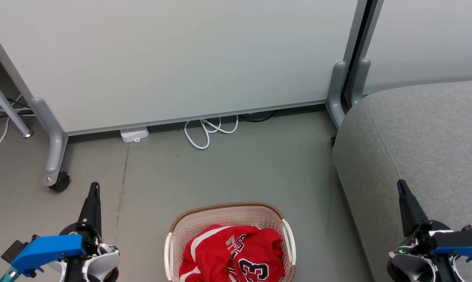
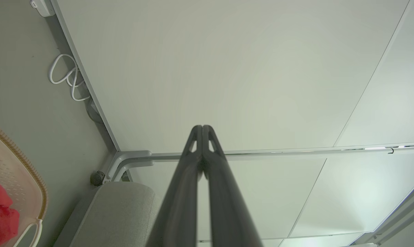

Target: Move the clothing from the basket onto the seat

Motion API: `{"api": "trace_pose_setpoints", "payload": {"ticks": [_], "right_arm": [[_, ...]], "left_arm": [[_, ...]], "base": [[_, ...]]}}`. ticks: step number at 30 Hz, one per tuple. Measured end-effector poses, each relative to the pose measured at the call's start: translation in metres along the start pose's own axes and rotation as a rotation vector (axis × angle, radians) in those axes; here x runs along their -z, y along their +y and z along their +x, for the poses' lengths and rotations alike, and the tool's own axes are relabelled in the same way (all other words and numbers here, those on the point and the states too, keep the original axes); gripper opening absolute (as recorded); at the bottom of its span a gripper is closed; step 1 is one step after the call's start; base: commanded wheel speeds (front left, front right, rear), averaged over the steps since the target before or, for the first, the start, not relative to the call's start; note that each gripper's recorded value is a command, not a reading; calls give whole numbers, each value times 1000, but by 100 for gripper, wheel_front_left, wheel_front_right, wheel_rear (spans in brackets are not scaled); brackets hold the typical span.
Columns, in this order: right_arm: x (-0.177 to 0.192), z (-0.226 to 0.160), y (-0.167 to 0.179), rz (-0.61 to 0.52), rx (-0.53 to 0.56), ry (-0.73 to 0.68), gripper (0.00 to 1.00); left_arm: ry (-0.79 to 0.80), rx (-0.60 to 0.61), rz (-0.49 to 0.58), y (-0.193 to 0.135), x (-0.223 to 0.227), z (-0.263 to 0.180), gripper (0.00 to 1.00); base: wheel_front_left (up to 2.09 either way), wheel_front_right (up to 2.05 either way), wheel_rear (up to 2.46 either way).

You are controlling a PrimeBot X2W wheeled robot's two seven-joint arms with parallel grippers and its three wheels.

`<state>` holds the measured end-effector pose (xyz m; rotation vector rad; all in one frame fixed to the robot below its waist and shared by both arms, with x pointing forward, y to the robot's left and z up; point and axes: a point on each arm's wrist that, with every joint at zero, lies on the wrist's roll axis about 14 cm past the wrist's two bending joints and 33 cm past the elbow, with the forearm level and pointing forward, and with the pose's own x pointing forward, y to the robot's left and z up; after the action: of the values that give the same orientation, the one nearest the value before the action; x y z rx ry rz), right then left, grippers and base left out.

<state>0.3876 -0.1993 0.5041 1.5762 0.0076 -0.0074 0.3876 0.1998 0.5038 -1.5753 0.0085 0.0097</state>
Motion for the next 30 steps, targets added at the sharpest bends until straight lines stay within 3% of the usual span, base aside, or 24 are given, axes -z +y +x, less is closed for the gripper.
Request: {"api": "trace_pose_setpoints", "payload": {"ticks": [3,4,12,22,30], "right_arm": [[0,0,0,0,0,0,0],[0,0,0,0,0,0,100],[3,-17,-38,17,113,-4,100],[8,-17,-38,-28,116,-12,100],[9,-15,-38,-170,119,-14,100]], "left_arm": [[0,0,0,0,0,0,0],[0,0,0,0,0,0,100],[-9,-128,-23,43,3,-22,100],[-21,-132,11,44,7,-20,100],[-14,-140,134,43,11,-18,100]], "base": [[0,0,0],[0,0,0],[0,0,0],[0,0,0],[0,0,0]]}}
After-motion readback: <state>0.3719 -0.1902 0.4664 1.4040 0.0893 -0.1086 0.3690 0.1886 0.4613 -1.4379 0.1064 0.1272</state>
